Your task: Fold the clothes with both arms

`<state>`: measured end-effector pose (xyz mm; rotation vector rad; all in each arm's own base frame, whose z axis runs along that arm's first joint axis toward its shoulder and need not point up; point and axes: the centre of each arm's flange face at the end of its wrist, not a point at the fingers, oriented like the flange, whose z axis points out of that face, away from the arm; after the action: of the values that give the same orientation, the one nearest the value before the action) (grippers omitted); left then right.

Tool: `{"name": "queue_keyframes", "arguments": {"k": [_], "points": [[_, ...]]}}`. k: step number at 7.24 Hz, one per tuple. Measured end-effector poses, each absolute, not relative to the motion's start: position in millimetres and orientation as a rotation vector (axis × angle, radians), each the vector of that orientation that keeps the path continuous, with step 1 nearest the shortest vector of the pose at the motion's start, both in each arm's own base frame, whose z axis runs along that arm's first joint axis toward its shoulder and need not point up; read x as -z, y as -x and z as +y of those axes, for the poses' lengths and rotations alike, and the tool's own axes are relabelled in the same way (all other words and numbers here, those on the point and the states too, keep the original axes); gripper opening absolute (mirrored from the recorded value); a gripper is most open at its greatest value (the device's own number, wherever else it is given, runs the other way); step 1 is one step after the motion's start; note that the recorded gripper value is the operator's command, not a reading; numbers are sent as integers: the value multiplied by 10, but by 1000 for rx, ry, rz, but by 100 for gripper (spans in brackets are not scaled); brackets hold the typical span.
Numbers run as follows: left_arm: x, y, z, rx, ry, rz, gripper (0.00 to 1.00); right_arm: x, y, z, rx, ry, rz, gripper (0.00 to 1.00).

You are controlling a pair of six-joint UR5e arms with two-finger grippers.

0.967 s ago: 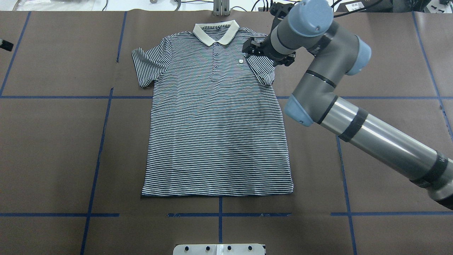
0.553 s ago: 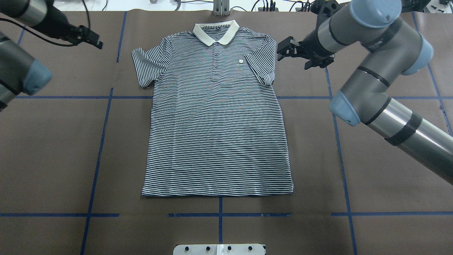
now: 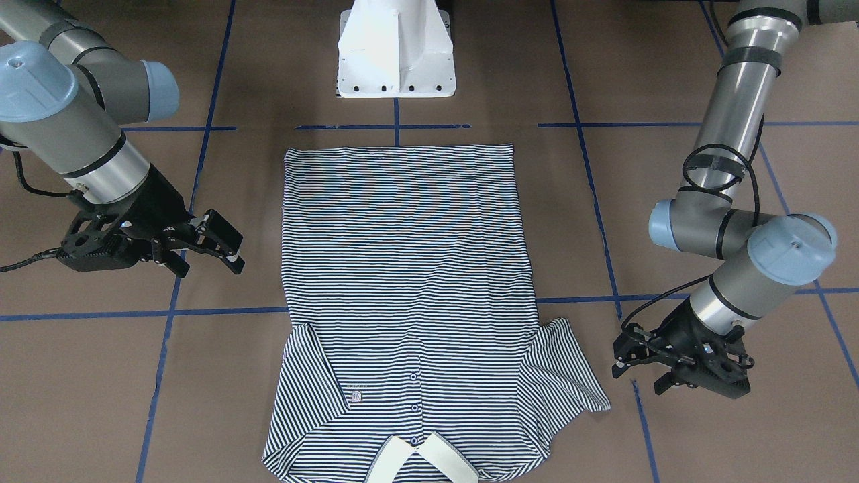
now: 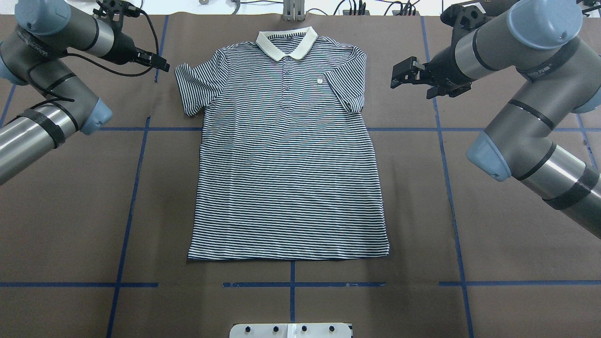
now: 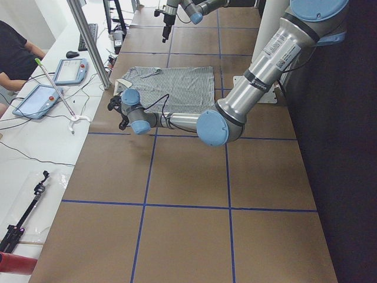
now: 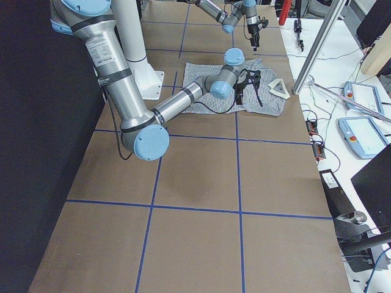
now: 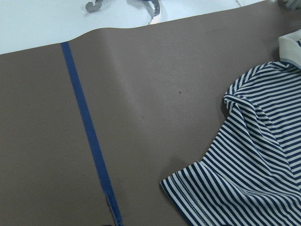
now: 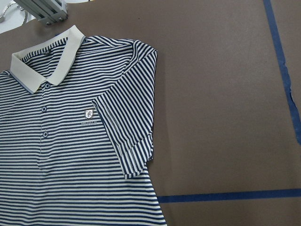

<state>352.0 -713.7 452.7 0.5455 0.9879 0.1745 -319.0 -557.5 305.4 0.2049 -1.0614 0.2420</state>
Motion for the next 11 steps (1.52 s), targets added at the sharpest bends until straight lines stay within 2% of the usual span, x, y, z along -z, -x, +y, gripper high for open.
{"name": "queue_keyframes", "arguments": {"k": [9, 10, 11], "points": [[-4519, -4085, -7314, -166, -595, 930, 54, -3147, 3172, -5571, -251, -206, -1046, 100], [-4527, -4117, -7303, -168, -592, 929, 30, -3151, 3170, -5571, -252, -208, -1045, 100], [-4528, -4140, -7294, -170, -590, 929, 0, -3157, 3169, -5572, -253, -208, -1043, 100]]}}
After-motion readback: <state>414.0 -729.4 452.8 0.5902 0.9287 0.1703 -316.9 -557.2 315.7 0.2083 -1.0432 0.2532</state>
